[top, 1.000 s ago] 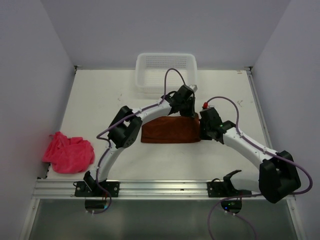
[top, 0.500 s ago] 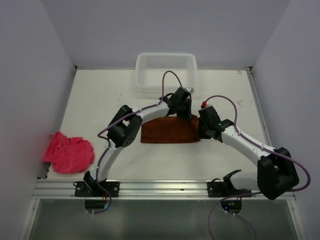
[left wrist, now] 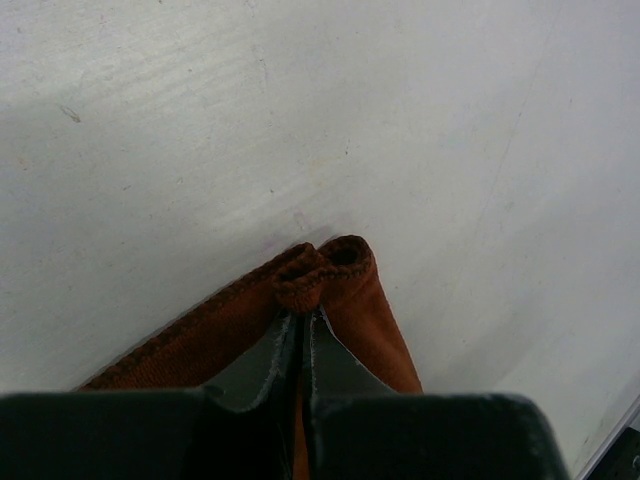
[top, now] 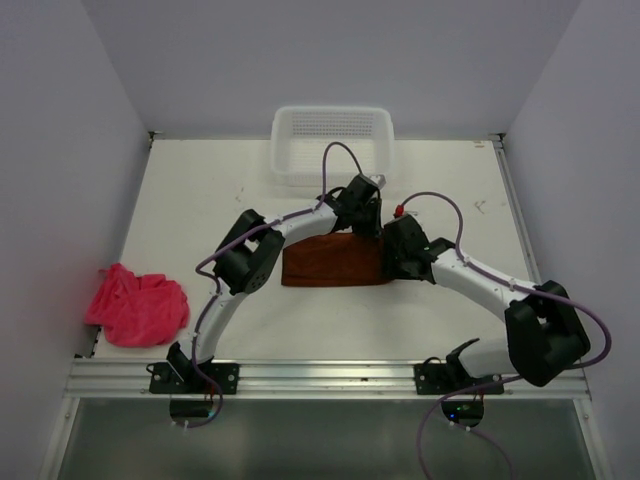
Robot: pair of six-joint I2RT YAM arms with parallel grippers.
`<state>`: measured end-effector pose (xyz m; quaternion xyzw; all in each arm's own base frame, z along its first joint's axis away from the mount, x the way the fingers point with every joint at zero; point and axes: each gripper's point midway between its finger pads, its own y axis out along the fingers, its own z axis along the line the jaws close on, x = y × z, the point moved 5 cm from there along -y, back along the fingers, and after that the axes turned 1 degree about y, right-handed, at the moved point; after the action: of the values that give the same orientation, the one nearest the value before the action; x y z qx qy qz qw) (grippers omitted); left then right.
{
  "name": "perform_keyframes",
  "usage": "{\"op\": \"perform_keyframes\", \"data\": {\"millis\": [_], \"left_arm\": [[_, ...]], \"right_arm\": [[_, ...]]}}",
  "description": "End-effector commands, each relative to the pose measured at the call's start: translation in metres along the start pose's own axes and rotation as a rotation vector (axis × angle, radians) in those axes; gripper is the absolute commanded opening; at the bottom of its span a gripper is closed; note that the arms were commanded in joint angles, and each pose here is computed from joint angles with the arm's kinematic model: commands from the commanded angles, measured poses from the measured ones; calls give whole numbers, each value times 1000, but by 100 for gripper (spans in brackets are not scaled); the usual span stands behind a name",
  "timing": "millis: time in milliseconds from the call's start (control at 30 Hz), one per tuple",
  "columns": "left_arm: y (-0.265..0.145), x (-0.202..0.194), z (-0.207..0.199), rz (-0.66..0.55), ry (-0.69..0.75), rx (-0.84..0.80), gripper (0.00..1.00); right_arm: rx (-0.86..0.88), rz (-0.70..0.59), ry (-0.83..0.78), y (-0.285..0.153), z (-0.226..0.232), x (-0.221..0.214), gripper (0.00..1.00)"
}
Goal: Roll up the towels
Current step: Roll the towel
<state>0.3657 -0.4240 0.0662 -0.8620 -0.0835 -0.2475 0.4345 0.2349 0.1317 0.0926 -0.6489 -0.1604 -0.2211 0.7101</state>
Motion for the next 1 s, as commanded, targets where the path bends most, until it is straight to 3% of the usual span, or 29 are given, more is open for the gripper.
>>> {"op": "perform_keyframes", "data": {"millis": [0, 400, 967], "left_arm": [[-17, 20, -10, -62, 29, -42, 0], [-18, 16, -8, -53, 35, -42, 0], [-21, 14, 2, -49, 39, -32, 0]], "right_arm": [[-35, -104, 75, -2, 7, 25, 53], [-97, -121, 103, 12, 6, 28, 49], [-172, -56, 71, 10, -22, -9, 39]]}}
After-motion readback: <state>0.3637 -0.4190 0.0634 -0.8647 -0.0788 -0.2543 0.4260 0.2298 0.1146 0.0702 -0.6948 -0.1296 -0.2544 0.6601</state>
